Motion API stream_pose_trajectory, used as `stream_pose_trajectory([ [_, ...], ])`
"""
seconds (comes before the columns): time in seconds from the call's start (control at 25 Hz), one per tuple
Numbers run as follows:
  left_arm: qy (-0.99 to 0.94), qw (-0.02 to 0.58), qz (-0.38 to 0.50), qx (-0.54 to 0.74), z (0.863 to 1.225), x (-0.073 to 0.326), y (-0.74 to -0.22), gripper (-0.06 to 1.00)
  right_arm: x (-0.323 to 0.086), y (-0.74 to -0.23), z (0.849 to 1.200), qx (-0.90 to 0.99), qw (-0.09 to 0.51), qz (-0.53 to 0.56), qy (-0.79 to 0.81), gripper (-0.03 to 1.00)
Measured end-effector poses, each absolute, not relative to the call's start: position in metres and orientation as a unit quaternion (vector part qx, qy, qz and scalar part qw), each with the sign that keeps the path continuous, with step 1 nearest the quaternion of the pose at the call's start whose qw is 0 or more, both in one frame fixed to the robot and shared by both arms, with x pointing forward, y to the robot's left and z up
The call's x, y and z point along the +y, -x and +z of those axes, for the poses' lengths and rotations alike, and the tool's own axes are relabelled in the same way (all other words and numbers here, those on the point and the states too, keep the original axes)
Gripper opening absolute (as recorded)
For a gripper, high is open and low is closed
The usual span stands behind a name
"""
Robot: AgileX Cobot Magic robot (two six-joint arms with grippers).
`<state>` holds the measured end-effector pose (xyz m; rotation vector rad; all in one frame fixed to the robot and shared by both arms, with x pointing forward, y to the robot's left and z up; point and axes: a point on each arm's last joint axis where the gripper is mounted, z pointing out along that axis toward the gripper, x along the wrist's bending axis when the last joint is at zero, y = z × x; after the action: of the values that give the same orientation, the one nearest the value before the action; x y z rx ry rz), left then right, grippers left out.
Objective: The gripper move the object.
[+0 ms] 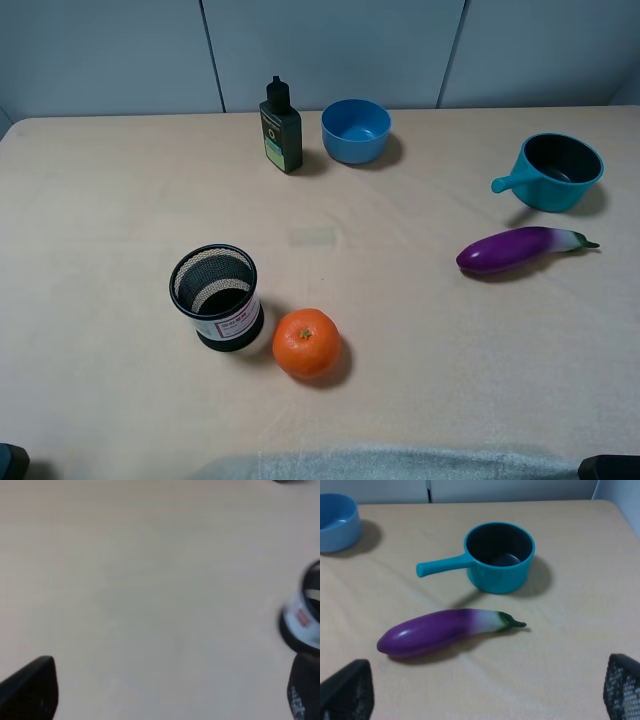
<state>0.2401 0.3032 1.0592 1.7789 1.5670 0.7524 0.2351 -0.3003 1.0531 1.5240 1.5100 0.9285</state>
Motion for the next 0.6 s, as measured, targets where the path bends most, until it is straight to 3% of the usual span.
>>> stream_pose_trajectory([
  [0.6,-0.665,0.296,0.35,0.589,1.04,0.293,-0.228,0.91,-0.3,-0.235,1.053,0.594,0.391,0.366,-0.6,0.69],
])
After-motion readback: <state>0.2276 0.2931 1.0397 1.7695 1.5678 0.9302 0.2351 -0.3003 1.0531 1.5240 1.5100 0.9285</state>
